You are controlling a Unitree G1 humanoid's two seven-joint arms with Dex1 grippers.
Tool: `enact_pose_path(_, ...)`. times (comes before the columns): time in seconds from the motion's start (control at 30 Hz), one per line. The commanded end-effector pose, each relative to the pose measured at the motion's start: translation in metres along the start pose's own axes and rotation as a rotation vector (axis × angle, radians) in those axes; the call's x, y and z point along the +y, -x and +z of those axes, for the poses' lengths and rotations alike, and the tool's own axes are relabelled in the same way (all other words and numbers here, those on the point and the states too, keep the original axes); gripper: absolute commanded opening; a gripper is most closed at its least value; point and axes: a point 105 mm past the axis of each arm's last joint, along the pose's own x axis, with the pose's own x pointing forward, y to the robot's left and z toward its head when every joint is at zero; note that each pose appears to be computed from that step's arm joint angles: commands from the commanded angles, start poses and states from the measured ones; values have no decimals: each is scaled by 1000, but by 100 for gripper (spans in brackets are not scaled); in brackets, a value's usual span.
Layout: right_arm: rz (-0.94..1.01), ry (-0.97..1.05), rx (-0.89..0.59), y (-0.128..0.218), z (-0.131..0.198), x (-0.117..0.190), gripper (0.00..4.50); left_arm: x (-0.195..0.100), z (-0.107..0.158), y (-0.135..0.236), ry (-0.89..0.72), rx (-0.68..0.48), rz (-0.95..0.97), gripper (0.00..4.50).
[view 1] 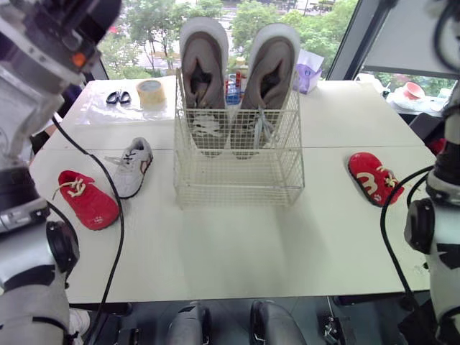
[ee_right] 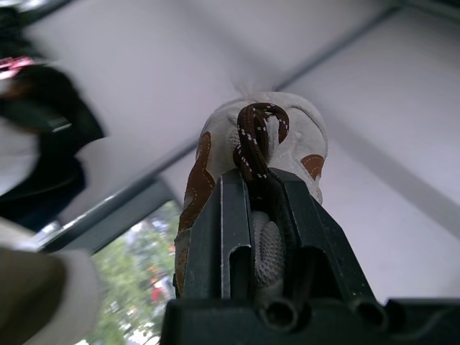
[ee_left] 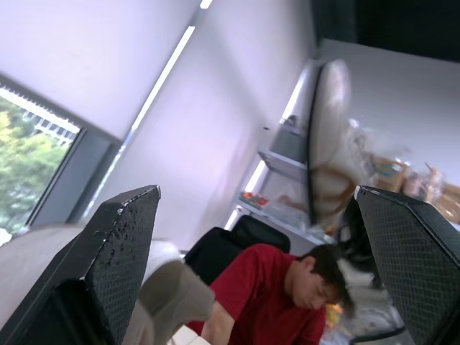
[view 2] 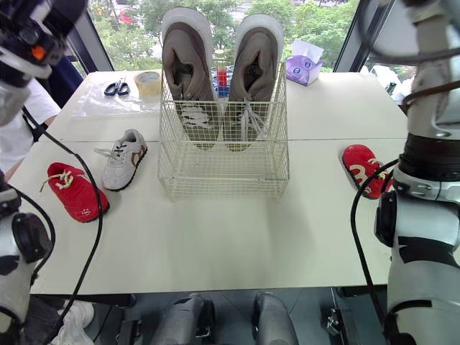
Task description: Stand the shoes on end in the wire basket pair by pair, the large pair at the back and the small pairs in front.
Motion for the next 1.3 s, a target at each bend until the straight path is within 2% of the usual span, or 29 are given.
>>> enact_pose_path(0.03,106,49,-96,-9,19,13,0,-13,5,-16,-61,61,-102,450)
enact_pose_path(0.23,223,80,-146,-15,21,38,0,-22,-3,-40,-104,168,-201,450)
enact_pose_path(0.37,254,101,-161,-17,21,46,0,-16,-18,-48,-102,233,-225,450)
enact_pose_path(0.47,275,113,-161,-18,20,51,0,-14,-20,-47,-64,245,-255,362)
enact_pose_path(0.67,309,145,-135,-15,14,57,0,-25,-12,-41,-29,232,-313,67)
enact_pose_path(0.7,310,142,-129,-15,12,58,0,-27,-9,-40,-32,227,-310,31)
enact_pose_path(0.77,304,126,-109,-13,9,58,0,-29,-2,-38,-33,198,-292,28)
enact_pose_path(0.9,91,-145,-68,-7,-5,37,181,-29,14,-31,-23,67,-250,28)
enact_pose_path(0.97,-123,-374,-79,5,-15,17,275,-26,20,-23,-17,-40,-210,28)
enact_pose_path(1.03,-315,-600,-129,16,-21,5,385,-21,22,-16,2,-150,-160,28)
enact_pose_path(1.07,-401,-765,-201,19,-21,5,430,-19,20,-12,11,-212,-141,28)
enact_pose_path(1.17,-536,-1211,-417,19,-17,15,443,-18,13,-6,51,-378,-98,28)
enact_pose_path(1.23,-534,-1422,-508,5,-17,36,443,-16,-2,-4,126,-474,-76,28)
enact_pose_path(1.3,-507,-1541,-535,-10,-17,54,443,-11,-19,-4,190,-522,-34,28)
